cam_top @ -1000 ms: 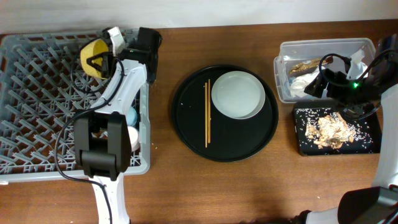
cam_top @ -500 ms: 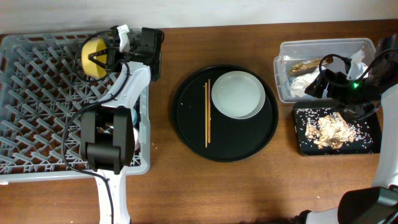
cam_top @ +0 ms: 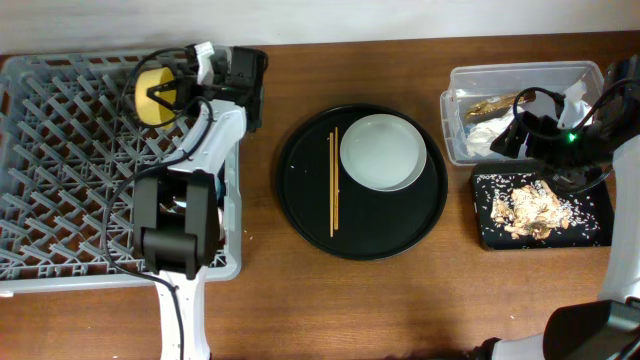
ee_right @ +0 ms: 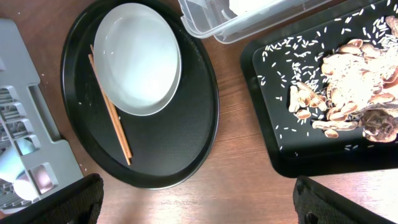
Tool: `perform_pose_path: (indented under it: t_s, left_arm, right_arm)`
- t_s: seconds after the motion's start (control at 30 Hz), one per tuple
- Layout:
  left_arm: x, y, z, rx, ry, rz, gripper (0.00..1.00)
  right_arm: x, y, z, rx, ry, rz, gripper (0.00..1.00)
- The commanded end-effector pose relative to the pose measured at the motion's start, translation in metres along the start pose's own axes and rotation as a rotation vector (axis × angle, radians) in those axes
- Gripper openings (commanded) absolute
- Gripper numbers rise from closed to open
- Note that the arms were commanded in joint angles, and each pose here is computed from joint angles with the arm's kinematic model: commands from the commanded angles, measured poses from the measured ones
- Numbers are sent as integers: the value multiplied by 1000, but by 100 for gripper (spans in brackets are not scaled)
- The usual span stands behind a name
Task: Sort waste into correct bins and load items into the dishwasher rack
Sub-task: 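Set the yellow bowl upright in the rack and release, then reach the left gripper to the white plate's rim on the tray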
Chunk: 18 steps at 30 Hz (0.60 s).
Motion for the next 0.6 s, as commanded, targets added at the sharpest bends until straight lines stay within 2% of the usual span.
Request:
perform_pose_path:
  t_s: [0.0, 0.03, 0.07, 0.1, 0.13, 0.17, 0.27, 0.3, 0.57]
  left_arm:
    - [-11, -28, -7, -55, 35, 15, 0]
    - [-12, -37, -9, -71, 36, 20, 1]
    - [-13, -42, -11, -82, 35, 24, 9]
    - [-14, -49, -12, -95, 36, 28, 20]
    - [-14, -55, -14, -107, 36, 33, 38]
    - [-16, -60, -15, -117, 37, 43, 48]
    - [-22, -65, -17, -134, 41, 78, 68]
    - [-25, -65, -16, -138, 53, 94, 72]
    - [-31, -60, -13, -135, 98, 129, 74]
  right_arm:
    - [-3, -1, 0, -6, -3, 18, 98]
    - [-3, -1, 0, -6, -3, 18, 98]
    - [-3, -1, 0, -6, -3, 18, 98]
    - [-3, -1, 0, -6, -3, 18, 98]
    - [-3, -1, 0, -6, -3, 18, 98]
    - [-3, -1, 0, -6, -3, 18, 99]
    - [-3, -1, 0, -6, -2, 18, 98]
    - [-3, -1, 0, -6, -2, 18, 98]
    - [-3, -1, 0, -5, -2, 18, 98]
Point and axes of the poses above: each gripper's point midway between its finger pads, its own y axis out along the fingers, its own x axis along the line the jaws close on, z = x × y, the point moved 1 cm from there along -y, back along the fingers, and after that the axes turned 7 degrees about y, right-handed, at the moved point
